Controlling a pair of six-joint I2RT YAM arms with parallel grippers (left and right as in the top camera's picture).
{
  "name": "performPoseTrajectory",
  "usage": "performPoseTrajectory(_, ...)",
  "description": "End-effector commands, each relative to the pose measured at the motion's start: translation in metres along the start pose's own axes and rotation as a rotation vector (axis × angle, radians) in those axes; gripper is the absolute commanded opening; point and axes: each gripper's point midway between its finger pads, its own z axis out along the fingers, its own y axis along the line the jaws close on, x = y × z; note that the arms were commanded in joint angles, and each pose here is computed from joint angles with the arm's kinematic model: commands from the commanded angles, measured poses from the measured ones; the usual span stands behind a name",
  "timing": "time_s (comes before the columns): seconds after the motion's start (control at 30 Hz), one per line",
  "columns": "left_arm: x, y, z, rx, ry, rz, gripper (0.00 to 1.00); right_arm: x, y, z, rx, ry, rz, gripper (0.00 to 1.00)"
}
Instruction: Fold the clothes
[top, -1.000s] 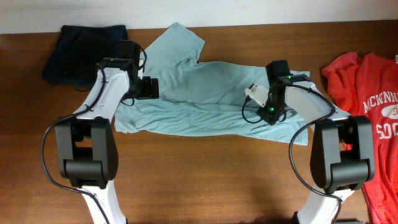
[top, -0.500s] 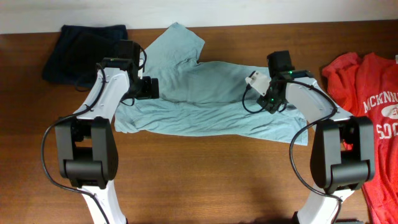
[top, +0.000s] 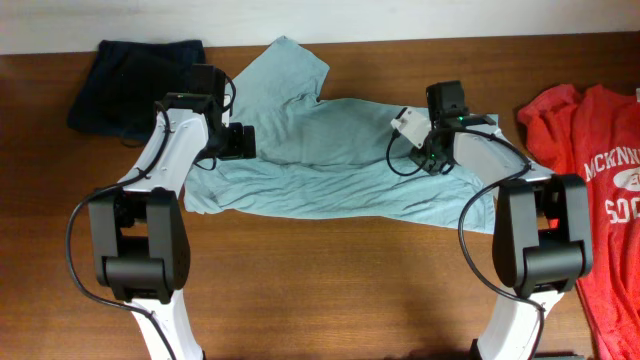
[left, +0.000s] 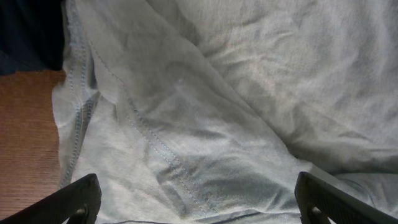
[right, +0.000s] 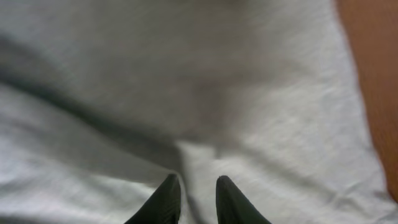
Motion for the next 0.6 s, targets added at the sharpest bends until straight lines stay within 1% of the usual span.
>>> performPoseTrajectory(0.0,-0.01,0.001,-0.013,0.011,-0.039,-0.002,0.99,-0.005,-0.045,-0.009,0.175,-0.011,0.182,0.32)
performPoseTrajectory(0.07,-0.01,0.001,-0.013,0.011,-0.039,-0.002,0.99,-0.011,-0.068,-0.026,0.264,-0.027,0.27,0.39)
performPoseTrajectory(0.13,-0.01,0.001,-0.013,0.011,-0.039,-0.002,0.99,-0.021,-0.082,-0.045,0.298,-0.062,0.334,0.47)
performPoseTrajectory(0.17,-0.01,0.001,-0.013,0.011,-0.039,-0.002,0.99,-0.025,-0.087,-0.055,0.304,-0.074,0.359,0.49)
performPoseTrajectory(0.23,-0.01,0.001,-0.013,0.011,-0.039,-0.002,0.99,-0.026,-0.09,-0.07,0.296,-0.068,0.396,0.5)
performPoseTrajectory(0.3,-0.01,0.001,-0.013,0.011,-0.039,-0.002,0.99,-0.018,-0.085,-0.082,0.272,-0.021,0.461,0.5)
performPoseTrajectory(0.4,-0.01,0.001,-0.013,0.011,-0.039,-0.002,0.99,0.017,-0.059,-0.097,0.175,0.147,0.62,0.49)
performPoseTrajectory(0.43,-0.01,0.001,-0.013,0.011,-0.039,-0.002,0.99,0.033,-0.046,-0.099,0.131,0.221,0.671,0.4)
performPoseTrajectory(0.47,-0.01,0.001,-0.013,0.011,-0.039,-0.002,0.99,0.044,-0.035,-0.1,0.09,0.266,0.704,0.35)
performPoseTrajectory(0.5,-0.01,0.001,-0.013,0.011,-0.039,-0.002,0.99,0.056,-0.015,-0.1,0.0,0.322,0.758,0.24)
performPoseTrajectory(0.57,-0.01,0.001,-0.013,0.011,-0.039,-0.001,0.99,0.07,0.007,-0.098,-0.108,0.376,0.823,0.1)
